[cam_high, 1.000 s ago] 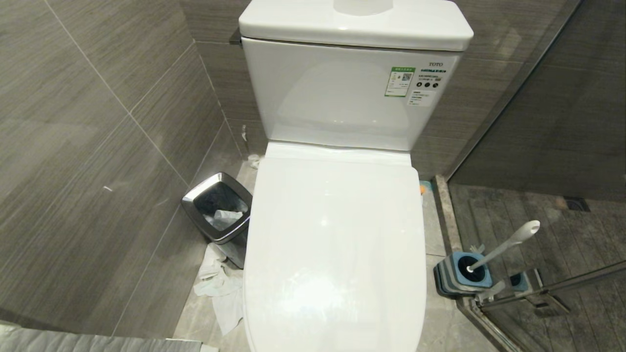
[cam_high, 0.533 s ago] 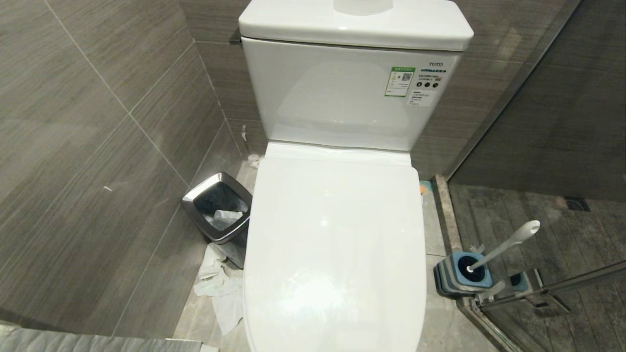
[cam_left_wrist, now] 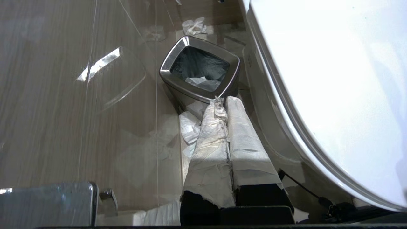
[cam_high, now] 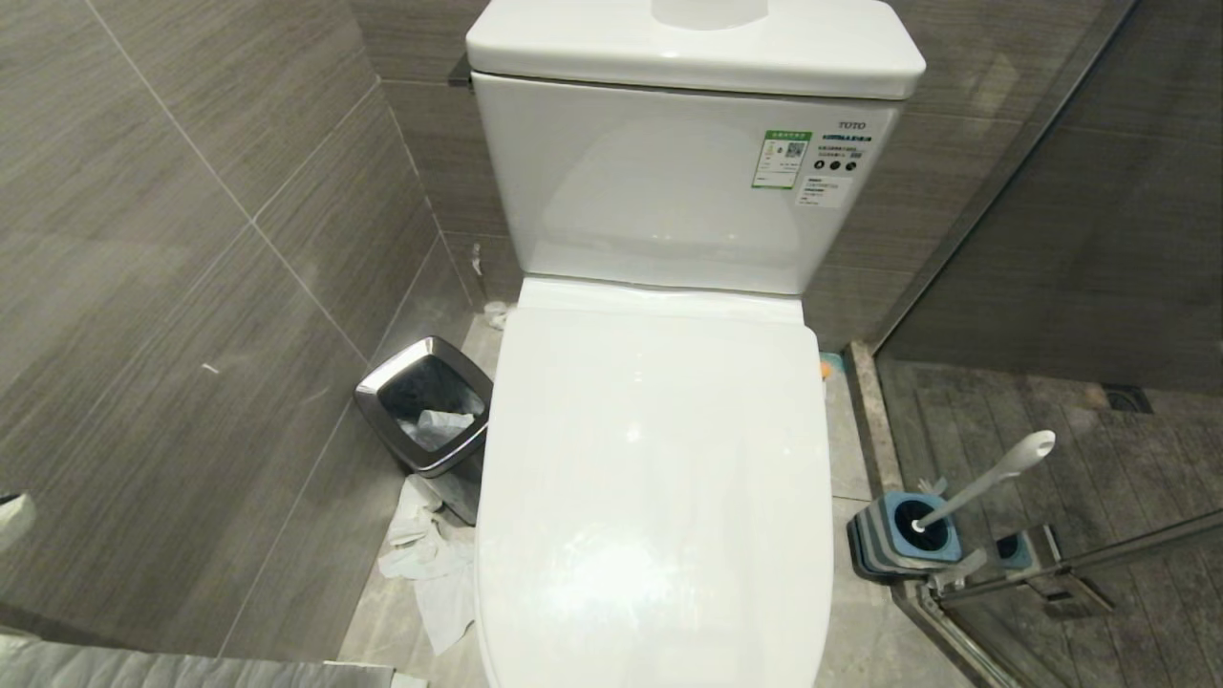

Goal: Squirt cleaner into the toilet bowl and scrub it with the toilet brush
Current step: Use the left hand to lift the toilet lid slightly

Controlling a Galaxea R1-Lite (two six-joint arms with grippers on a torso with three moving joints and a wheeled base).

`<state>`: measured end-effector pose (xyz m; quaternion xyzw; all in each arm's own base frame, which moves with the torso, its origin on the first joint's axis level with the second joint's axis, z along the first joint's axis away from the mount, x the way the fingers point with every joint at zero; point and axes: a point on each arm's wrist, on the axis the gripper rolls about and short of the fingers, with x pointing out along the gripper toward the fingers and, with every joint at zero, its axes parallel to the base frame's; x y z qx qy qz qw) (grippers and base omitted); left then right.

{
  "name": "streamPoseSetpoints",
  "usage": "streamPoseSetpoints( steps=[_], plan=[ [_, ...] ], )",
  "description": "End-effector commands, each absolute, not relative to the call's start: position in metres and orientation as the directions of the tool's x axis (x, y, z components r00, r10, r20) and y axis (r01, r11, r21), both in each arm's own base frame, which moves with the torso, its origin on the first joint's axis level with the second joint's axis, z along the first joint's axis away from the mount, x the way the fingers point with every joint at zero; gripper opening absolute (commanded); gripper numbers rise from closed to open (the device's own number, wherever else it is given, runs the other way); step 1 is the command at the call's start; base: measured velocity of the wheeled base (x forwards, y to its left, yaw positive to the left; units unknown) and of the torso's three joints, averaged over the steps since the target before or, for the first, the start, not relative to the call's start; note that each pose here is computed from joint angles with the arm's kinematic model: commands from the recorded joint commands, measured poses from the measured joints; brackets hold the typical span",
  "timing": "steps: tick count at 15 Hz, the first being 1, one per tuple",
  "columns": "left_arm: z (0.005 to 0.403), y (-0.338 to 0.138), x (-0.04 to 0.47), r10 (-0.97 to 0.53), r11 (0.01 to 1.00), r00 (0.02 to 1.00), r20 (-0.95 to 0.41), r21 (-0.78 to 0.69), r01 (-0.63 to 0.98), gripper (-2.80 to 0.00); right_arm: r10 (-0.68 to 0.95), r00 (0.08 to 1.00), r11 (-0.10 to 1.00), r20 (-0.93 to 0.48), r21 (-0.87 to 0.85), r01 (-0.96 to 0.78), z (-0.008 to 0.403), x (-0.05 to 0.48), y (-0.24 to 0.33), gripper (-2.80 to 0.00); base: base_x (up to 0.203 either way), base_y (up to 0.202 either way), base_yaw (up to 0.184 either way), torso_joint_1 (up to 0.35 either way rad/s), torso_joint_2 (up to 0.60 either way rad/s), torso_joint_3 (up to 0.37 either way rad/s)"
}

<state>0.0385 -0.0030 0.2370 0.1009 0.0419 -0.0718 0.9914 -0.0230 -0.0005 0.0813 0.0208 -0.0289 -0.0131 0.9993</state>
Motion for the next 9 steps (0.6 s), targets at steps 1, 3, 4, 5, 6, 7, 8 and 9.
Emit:
streamPoseSetpoints(
  steps=[1,3,4,5,6,7,8,9],
  plan=[
    [0.243,-0.003,0.053,-0.137,0.969,0.982,-0.132,0.190,0.160,-2.80,-0.028,0.999,0.999,0.032,0.042,0.026,0.074,-0.021,-0.001,-2.80,0.000,0.000,0.000,0.000,0.00,0.000],
    [0.250,-0.004,0.061,-0.156,0.965,0.978,-0.139,0.190,0.181,-2.80,-0.028,0.999,0.999,0.033,0.042,0.026,0.074,-0.021,-0.001,-2.80,0.000,0.000,0.000,0.000,0.00,0.000],
    [0.252,-0.005,0.064,-0.164,0.964,0.976,-0.141,0.189,0.189,-2.80,-0.028,0.999,0.999,0.034,0.042,0.026,0.075,-0.021,-0.001,-2.80,0.000,0.000,0.000,0.000,0.00,0.000],
    [0.253,-0.005,0.067,-0.168,0.963,0.975,-0.147,0.188,0.195,-2.80,-0.028,0.999,0.999,0.032,0.042,0.026,0.074,-0.021,-0.001,-2.80,0.000,0.000,0.000,0.000,0.00,0.000],
    [0.255,-0.006,0.071,-0.170,0.962,0.973,-0.153,0.188,0.198,-2.80,-0.028,0.999,0.999,0.033,0.042,0.026,0.075,-0.021,-0.001,-2.80,0.000,0.000,0.000,0.000,0.00,0.000],
    [0.257,-0.006,0.074,-0.170,0.962,0.973,-0.157,0.187,0.199,-2.80,-0.028,0.999,0.999,0.031,0.042,0.026,0.074,-0.021,-0.001,-2.80,0.000,0.000,0.000,0.000,0.00,0.000],
    [0.258,-0.006,0.079,-0.171,0.962,0.973,-0.157,0.187,0.199,-2.80,-0.028,0.999,0.999,0.033,0.042,0.026,0.074,-0.021,-0.001,-2.80,0.000,0.000,0.000,0.000,0.00,0.000],
    [0.260,-0.006,0.086,-0.171,0.962,0.974,-0.148,0.188,0.198,-2.80,-0.028,0.999,0.999,0.031,0.042,0.026,0.074,-0.021,-0.001,-2.80,0.000,0.000,0.000,0.000,0.00,0.000]
  ],
)
